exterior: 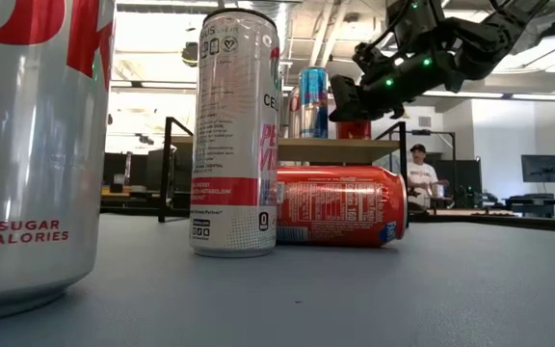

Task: Place canned beverage on shelf
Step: Put the blue soda can on the shelf aligned with the other blue soda can

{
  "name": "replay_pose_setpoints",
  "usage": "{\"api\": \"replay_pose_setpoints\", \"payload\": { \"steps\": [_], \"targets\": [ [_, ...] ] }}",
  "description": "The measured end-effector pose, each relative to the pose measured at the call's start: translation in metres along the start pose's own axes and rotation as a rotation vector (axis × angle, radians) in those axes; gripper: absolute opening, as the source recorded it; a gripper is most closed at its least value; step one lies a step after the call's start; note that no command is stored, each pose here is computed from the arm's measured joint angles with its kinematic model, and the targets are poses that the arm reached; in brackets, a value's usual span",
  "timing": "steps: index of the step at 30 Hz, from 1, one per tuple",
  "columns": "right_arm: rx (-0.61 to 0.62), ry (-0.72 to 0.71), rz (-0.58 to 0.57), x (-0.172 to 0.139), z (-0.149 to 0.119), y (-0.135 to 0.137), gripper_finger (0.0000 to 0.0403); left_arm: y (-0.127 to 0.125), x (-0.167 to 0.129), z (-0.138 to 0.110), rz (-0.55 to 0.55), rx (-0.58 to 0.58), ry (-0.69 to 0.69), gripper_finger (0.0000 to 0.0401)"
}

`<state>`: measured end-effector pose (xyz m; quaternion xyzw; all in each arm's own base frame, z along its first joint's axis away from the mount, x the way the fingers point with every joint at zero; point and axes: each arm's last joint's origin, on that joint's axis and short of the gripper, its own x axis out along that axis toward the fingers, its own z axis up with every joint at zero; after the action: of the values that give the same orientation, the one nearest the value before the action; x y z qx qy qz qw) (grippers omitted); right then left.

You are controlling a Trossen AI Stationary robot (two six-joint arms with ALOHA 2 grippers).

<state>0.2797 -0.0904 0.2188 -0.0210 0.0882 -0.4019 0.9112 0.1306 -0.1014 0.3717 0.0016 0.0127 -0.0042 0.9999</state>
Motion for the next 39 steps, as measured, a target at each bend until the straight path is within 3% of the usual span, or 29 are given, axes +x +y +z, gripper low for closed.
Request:
{"api": "replay_pose_setpoints", "payload": {
  "steps": [22,39],
  "targets": [
    [0.028,-0.017,0.073,0.006,0.0,-0.004,0.0,0.0,0.0,0.0,0.0,0.002,-0.001,0.0257],
    [-0.064,0.034,0.132,0.049,0.018,0.037,0.0,0.0,0.0,0.0,-0.003,-0.002,0.0,0.0257]
  ]
}}
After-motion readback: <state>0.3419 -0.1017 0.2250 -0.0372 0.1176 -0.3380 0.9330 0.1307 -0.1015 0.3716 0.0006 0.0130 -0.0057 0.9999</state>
